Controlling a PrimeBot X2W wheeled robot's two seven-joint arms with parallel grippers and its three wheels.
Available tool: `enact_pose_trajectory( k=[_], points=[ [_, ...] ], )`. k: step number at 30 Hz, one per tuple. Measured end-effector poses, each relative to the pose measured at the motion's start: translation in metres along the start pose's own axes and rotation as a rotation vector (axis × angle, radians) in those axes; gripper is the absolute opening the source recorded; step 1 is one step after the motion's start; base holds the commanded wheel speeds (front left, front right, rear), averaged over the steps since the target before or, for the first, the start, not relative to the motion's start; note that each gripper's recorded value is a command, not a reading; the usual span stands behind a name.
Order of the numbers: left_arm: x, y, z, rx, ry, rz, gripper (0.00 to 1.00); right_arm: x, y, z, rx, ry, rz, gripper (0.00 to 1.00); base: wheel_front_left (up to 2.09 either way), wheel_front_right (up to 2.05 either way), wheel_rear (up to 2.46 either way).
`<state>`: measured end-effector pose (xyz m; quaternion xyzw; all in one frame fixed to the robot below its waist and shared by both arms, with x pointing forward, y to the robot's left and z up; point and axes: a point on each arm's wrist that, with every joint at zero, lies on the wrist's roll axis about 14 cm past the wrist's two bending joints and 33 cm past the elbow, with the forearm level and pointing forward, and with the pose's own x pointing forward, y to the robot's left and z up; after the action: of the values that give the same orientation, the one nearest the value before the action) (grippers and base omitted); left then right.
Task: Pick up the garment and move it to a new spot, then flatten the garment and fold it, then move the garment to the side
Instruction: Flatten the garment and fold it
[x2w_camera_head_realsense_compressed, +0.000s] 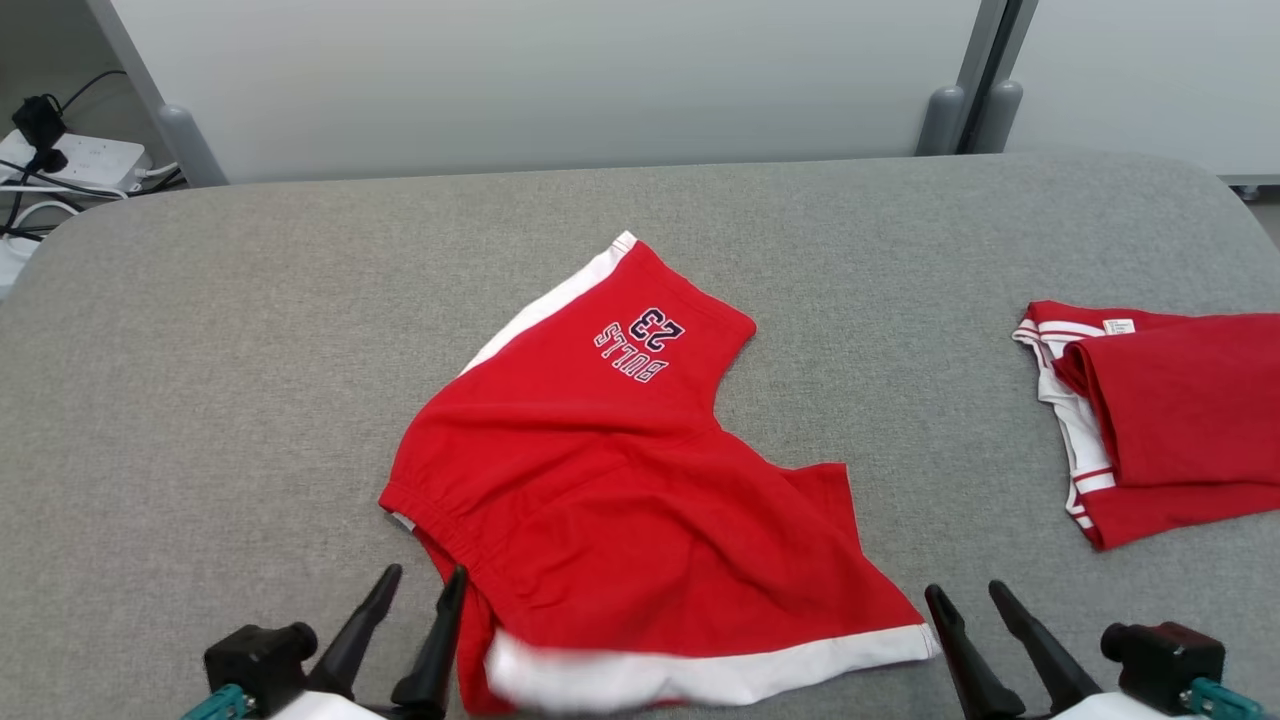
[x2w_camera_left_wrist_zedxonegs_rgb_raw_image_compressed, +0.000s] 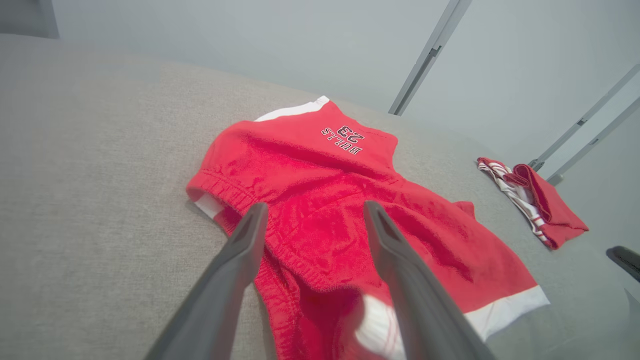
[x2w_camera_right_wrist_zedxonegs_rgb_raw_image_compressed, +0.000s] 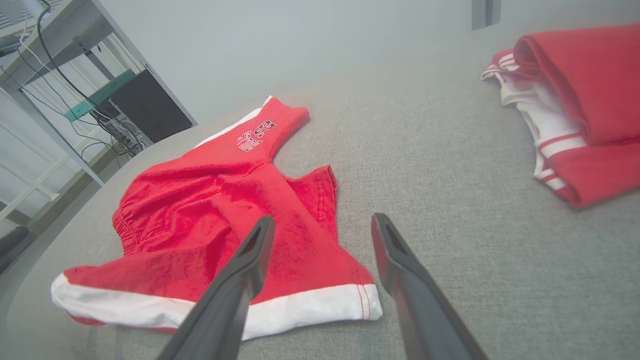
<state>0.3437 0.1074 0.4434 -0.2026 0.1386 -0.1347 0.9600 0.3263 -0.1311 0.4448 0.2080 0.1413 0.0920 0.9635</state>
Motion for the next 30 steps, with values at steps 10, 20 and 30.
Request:
enact_pose_trajectory(
  k=[10, 20, 30],
  points=[
    [-0.022, 0.021, 0.102, 0.211, -0.294, 0.125, 1.0, 0.007, 0.018, 0.102, -0.191, -0.345, 0.072, 1.0, 0.0, 0.0, 0.0],
    [-0.068, 0.027, 0.106, 0.272, -0.321, 0.23, 1.0, -0.001, 0.026, 0.101, -0.332, -0.377, 0.063, 1.0, 0.0, 0.0, 0.0],
    [-0.077, 0.037, 0.078, 0.234, -0.271, 0.249, 1.0, -0.023, 0.004, 0.052, -0.288, -0.267, -0.005, 1.0, 0.0, 0.0, 0.0]
  ],
)
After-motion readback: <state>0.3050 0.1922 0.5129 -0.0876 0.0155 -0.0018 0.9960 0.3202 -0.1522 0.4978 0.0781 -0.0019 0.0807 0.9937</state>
